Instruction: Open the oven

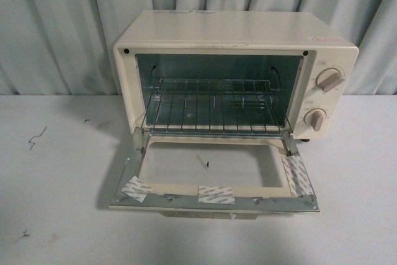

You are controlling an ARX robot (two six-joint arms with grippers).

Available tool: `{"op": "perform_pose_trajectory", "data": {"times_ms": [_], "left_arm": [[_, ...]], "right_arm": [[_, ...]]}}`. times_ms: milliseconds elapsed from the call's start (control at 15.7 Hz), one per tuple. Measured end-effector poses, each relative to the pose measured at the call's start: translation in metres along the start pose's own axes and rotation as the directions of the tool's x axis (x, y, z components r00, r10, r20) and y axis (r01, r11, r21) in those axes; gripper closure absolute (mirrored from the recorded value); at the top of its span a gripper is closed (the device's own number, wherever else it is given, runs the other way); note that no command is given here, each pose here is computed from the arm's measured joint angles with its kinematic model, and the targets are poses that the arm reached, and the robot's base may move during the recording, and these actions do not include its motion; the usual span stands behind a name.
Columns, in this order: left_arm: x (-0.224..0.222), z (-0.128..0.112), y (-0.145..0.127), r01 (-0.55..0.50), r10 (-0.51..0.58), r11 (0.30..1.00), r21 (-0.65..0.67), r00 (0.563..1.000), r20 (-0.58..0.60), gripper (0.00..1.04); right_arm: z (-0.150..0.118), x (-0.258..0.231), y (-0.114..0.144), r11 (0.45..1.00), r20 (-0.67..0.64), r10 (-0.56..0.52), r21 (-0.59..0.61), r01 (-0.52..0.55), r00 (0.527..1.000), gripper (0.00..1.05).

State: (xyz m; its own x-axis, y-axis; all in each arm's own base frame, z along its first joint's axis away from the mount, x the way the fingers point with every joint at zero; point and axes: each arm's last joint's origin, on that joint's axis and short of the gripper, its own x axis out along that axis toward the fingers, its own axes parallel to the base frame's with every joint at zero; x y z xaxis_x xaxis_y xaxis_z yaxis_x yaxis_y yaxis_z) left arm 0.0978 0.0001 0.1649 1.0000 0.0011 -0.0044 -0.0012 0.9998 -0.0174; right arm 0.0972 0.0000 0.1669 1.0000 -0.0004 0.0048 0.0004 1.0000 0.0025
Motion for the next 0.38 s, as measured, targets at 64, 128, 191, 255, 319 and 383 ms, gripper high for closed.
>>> {"op": "perform_pose_trajectory", "data": {"times_ms": [64,128,191,255,319,383], "left_arm": [[0.0000,0.0000,0.0000,0.000,0.000,1.000,0.000,1.000,0.000,0.07],[0.0000,0.0000,0.0000,0.000,0.000,1.000,0.000,1.000,0.000,0.07],[0.0000,0.0000,0.0000,0.000,0.000,1.000,0.000,1.000,0.000,0.07],[0.0000,0.0000,0.0000,0.000,0.000,1.000,0.000,1.000,0.000,0.07],[0.0000,0.0000,0.0000,0.000,0.000,1.000,0.000,1.000,0.000,0.07],[0.0000,0.0000,0.0000,0.000,0.000,1.000,0.000,1.000,0.000,0.07]], "right_arm": [[0.0000,0.0000,0.0000,1.000,0.000,0.000,0.000,0.000,1.000,0.06],[0.0000,0.0000,0.0000,1.000,0.000,0.000,0.000,0.000,1.000,0.06],[0.0000,0.0000,0.0000,1.000,0.000,0.000,0.000,0.000,1.000,0.06],[0.0000,0.0000,0.0000,1.000,0.000,0.000,0.000,0.000,1.000,0.06],[0.0000,0.0000,0.0000,1.000,0.000,0.000,0.000,0.000,1.000,0.06],[0.0000,0.0000,0.0000,1.000,0.000,0.000,0.000,0.000,1.000,0.06]]}}
